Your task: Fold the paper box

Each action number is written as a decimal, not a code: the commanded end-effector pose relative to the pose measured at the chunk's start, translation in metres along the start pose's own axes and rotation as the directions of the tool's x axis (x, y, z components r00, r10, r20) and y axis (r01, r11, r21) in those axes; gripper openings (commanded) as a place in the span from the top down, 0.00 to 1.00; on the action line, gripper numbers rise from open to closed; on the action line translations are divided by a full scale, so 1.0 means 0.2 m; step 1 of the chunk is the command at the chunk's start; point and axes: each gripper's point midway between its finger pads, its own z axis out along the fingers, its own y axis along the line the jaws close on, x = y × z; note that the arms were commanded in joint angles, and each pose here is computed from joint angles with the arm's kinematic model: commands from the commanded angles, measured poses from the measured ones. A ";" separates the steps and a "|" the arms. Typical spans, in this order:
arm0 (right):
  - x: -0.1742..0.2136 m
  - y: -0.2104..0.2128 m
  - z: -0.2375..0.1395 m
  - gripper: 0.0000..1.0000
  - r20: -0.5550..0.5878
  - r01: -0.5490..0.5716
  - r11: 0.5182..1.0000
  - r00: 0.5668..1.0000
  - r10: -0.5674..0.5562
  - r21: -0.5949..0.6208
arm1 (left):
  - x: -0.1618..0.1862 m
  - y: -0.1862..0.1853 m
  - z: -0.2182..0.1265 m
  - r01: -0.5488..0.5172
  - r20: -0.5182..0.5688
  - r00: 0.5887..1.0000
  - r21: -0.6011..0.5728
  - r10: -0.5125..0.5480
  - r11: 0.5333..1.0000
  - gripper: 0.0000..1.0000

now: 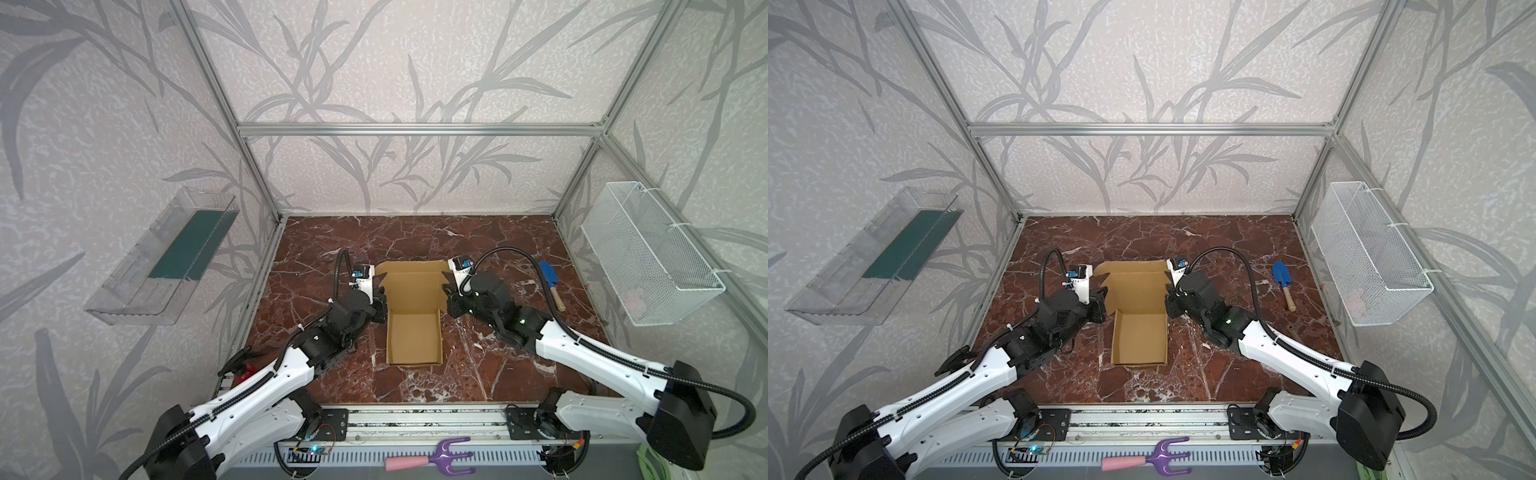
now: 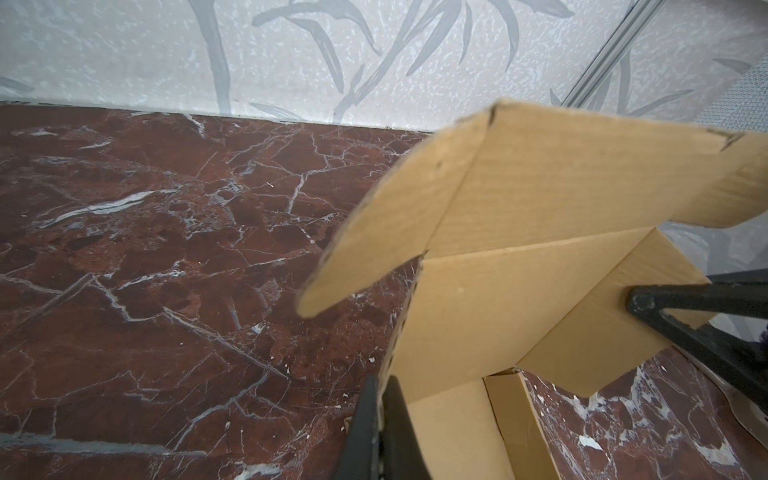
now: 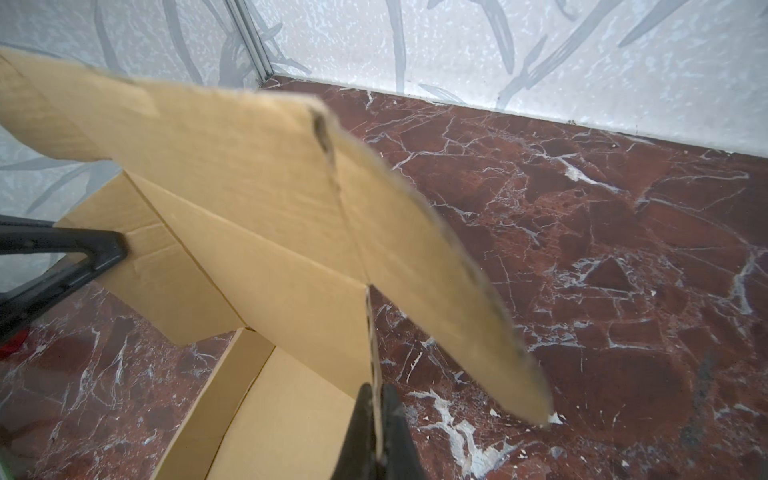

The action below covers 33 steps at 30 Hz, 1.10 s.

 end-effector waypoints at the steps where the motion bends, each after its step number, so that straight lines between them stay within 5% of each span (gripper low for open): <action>1: -0.06 -0.11 -0.01 0.99 0.033 -0.031 0.988 0.999 0.026 0.154 | -0.09 0.08 -0.01 0.047 0.059 0.997 -0.117 -0.041 0.992 1.00; 33: -0.01 -0.07 0.08 0.98 0.081 -0.123 0.915 0.992 0.100 0.383 | -0.02 0.03 0.09 0.160 0.069 0.986 -0.154 -0.150 0.975 1.00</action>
